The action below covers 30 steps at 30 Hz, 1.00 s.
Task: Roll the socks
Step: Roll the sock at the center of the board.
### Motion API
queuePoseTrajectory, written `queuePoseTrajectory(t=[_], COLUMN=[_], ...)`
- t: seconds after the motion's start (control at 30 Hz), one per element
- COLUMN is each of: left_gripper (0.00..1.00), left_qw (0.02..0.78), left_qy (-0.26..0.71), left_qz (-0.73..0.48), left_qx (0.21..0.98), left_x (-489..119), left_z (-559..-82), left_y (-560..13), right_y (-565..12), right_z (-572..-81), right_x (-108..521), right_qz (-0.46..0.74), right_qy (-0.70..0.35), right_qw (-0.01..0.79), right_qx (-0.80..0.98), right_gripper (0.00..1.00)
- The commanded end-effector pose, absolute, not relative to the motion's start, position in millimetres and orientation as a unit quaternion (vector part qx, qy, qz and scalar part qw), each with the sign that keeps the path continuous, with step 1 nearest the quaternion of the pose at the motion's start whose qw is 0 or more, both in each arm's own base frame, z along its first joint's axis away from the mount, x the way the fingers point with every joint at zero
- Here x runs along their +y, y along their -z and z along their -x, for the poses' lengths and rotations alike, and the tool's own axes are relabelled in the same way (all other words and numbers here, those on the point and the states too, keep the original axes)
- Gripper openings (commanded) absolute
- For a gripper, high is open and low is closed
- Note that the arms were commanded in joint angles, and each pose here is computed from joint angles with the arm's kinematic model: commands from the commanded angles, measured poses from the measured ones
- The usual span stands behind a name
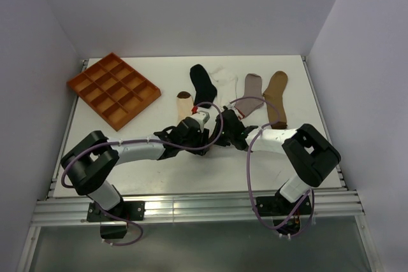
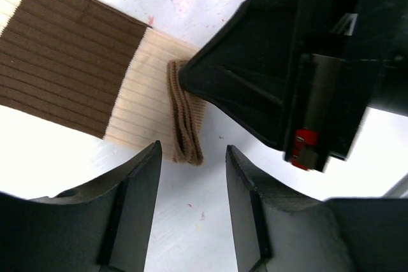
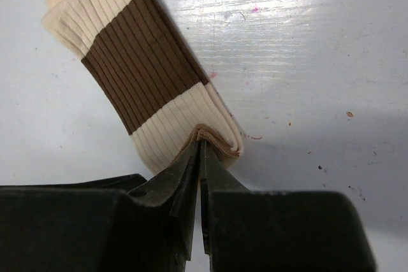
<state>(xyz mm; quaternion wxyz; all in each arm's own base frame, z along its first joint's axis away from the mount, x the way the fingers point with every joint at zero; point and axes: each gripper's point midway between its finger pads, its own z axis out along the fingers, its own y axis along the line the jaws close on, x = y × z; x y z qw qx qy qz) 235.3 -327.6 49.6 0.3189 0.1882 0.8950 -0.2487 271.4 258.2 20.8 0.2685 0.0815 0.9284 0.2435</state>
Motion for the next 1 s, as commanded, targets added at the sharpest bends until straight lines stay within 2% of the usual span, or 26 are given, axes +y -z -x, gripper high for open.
queuePoseTrajectory(t=[0.0,0.27,0.43,0.67,0.8,0.97], left_gripper=[0.50,0.38,0.24,0.06,0.05,0.09], left_qw=[0.344,0.334,0.331,0.284,0.262,0.236], left_qy=[0.248,0.245,0.246,0.262,0.267,0.262], left_qz=[-0.200,-0.198,-0.182,-0.149,-0.113,-0.088], left_qx=[0.883,0.888,0.893,0.910,0.920,0.931], left_x=[-333.2,-334.7,-333.8,-328.2,-315.8,-304.9], left_z=[-243.1,-242.6,-242.5,-238.1,-243.3,-243.8], left_y=[-49.8,-38.0,-37.7,-24.3,-19.0,-10.3], right_y=[-11.6,-11.9,-11.7,-10.9,-7.1,-1.6], right_z=[-262.7,-261.8,-260.9,-259.1,-257.3,-253.9], right_x=[251.1,251.5,250.8,248.5,245.1,241.3], right_qz=[-0.082,-0.083,-0.083,-0.083,-0.088,-0.095], right_qy=[-0.222,-0.225,-0.224,-0.222,-0.219,-0.218], right_qw=[0.251,0.250,0.249,0.247,0.244,0.230], right_qx=[0.938,0.938,0.938,0.939,0.941,0.944], right_gripper=[0.11,0.11,0.11,0.10,0.10,0.10])
